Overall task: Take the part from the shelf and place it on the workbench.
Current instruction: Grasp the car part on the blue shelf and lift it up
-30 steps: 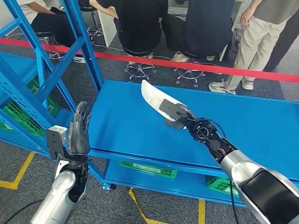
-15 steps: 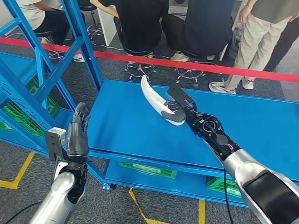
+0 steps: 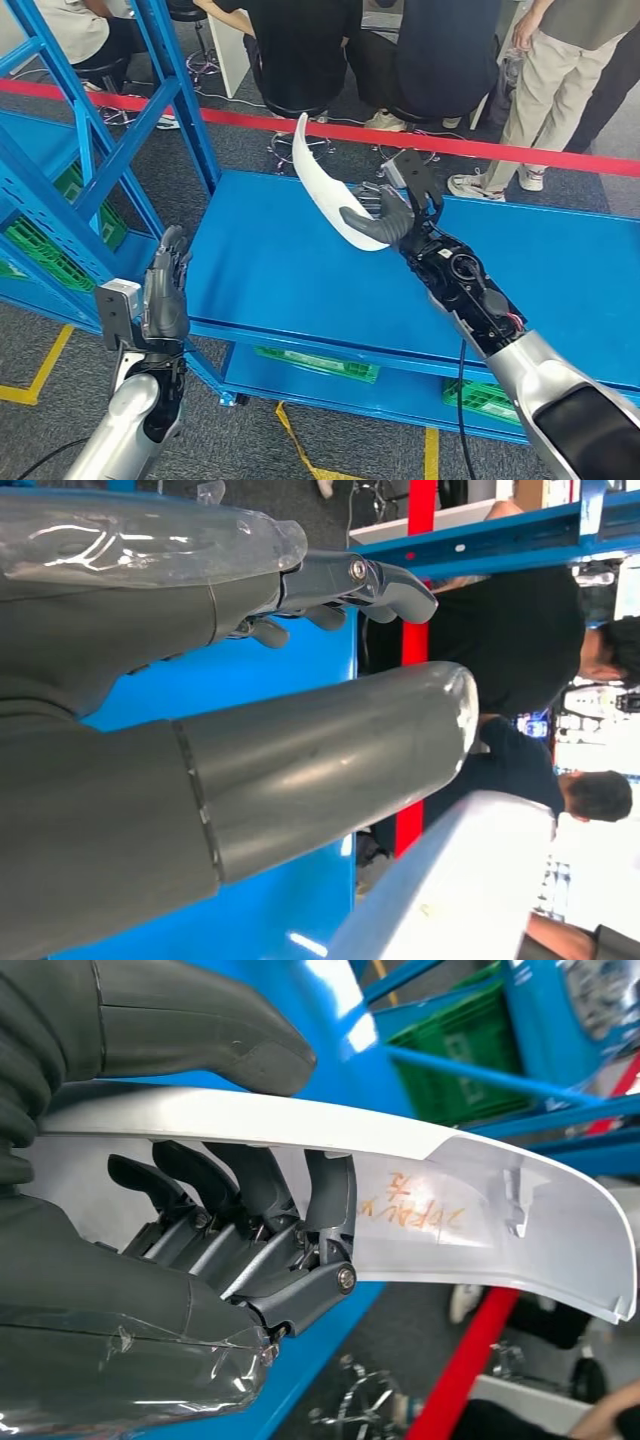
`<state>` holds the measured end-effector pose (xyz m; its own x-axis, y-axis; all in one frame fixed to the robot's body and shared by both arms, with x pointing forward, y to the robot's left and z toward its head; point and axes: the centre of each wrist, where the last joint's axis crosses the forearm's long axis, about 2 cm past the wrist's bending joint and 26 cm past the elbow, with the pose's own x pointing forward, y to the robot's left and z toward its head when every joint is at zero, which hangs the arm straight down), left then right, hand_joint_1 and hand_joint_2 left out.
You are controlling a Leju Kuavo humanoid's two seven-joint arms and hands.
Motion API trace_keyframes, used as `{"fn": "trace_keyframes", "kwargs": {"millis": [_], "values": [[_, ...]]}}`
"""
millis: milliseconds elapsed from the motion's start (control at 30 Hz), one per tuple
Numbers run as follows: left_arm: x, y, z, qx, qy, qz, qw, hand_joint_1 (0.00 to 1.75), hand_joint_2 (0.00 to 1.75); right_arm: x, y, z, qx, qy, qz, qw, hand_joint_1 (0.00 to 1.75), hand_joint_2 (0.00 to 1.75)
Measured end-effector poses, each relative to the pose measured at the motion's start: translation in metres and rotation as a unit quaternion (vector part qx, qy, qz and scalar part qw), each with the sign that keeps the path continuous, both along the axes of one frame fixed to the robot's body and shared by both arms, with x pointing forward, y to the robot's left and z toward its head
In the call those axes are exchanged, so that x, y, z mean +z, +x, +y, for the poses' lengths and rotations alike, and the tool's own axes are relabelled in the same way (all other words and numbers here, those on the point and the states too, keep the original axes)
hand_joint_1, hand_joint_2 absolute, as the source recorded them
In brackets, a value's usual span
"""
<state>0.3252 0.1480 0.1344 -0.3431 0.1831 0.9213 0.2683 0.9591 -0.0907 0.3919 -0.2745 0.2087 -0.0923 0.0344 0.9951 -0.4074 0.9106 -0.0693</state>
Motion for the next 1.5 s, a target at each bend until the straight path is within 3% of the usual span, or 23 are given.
{"fn": "trace_keyframes", "kwargs": {"millis": [367,500,867,1500], "values": [[-0.001,-0.001,-0.001,-0.015,-0.007,-0.003,1.000,0.00,0.00,0.028,-0.030,0.016,0.050,0.081,-0.048,0.994,1.75,1.75],[-0.003,-0.003,-0.001,-0.018,-0.003,0.000,1.000,0.00,1.75,0.040,-0.038,0.017,0.059,0.111,-0.073,0.989,1.75,1.75],[-0.003,-0.004,-0.001,-0.011,0.026,-0.037,0.999,0.00,1.75,0.064,-0.056,0.022,0.107,0.144,-0.139,0.974,1.75,1.75],[-0.005,-0.010,-0.002,-0.013,0.035,-0.064,0.997,0.00,1.75,0.078,-0.066,0.027,0.146,0.149,-0.181,0.961,1.75,1.75]]}}
